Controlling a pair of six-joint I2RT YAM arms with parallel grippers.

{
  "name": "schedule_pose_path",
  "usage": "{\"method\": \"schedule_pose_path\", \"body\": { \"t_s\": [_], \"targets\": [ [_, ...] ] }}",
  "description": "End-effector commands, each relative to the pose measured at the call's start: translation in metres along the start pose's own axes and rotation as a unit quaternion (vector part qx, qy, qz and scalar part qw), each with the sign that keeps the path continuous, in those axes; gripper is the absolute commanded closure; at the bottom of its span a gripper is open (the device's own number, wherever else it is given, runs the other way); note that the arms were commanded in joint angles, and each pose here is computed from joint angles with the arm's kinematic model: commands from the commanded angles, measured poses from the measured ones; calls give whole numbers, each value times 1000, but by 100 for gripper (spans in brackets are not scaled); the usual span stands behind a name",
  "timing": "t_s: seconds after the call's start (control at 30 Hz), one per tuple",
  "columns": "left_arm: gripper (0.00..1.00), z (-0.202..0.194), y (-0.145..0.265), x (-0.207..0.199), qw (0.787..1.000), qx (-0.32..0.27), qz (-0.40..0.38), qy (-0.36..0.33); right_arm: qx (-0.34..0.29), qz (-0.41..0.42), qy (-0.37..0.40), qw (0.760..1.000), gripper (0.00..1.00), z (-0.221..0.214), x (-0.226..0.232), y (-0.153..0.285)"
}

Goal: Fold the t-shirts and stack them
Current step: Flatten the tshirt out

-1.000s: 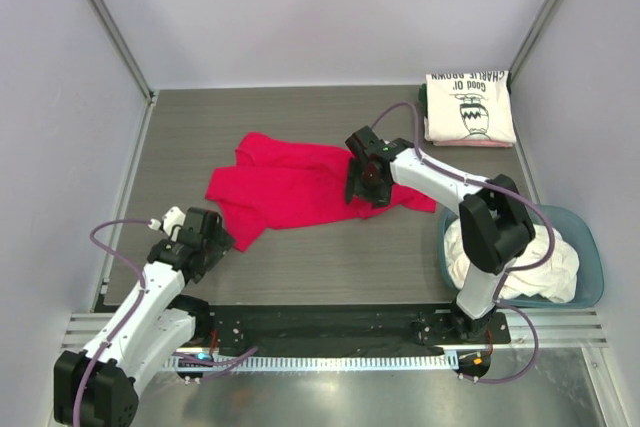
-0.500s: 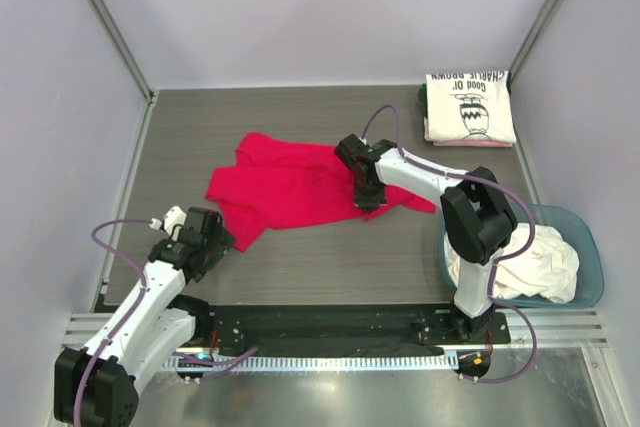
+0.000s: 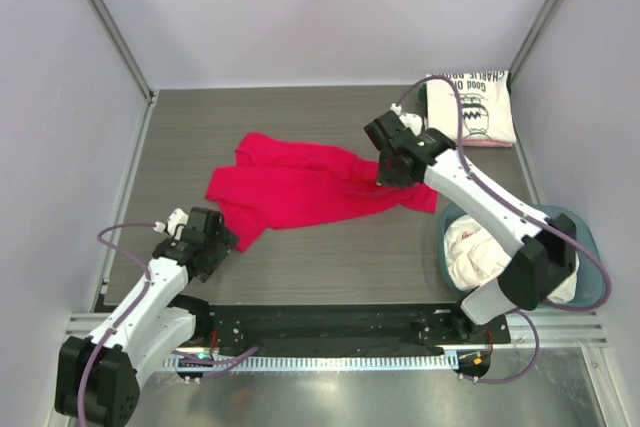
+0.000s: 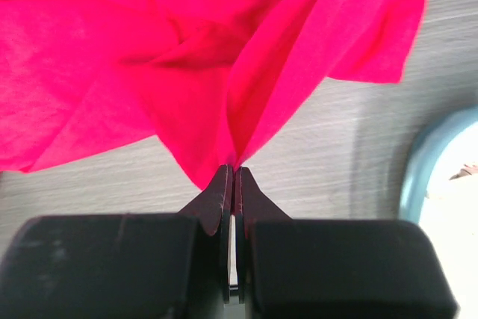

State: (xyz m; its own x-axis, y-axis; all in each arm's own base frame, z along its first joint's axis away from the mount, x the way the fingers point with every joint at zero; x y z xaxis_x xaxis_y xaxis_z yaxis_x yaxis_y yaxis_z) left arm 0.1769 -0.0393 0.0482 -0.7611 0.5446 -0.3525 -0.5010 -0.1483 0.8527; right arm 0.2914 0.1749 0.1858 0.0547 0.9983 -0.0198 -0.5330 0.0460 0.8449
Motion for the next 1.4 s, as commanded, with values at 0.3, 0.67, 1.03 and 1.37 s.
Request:
{"method": "schedule_pose_path", "body": {
  "t_s": [0.3, 0.67, 1.03, 1.37],
  "targets": [
    [30, -9, -30, -43, 998, 39, -21, 40, -9, 3, -40, 999, 99, -21, -33, 11],
    [100, 14, -12, -83, 999, 33, -37, -1, -12, 5, -69, 998, 99, -13, -59, 14],
    [100, 147, 180, -140, 976, -169, -128, -54, -129, 119, -98, 980, 99, 57, -48, 111],
    [100, 211, 327, -129, 927, -305, -219, -18, -267, 213, -125, 931, 99, 78, -64, 221]
  ]
}}
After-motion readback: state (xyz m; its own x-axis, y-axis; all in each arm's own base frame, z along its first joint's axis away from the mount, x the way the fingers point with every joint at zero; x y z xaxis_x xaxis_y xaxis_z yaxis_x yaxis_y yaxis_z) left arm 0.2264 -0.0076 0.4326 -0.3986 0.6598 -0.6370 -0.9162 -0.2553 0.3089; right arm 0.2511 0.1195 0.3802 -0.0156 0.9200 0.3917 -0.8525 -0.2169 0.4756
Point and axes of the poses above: each gripper's point midway between its finger pads, its own y axis back along the fingers, its own x axis along the line the jaws close on, z = x × y, the point moved 2 cm from there along y, back along the fingers, and after that the axes turned 7 degrees about y, right-handed, at the moved point
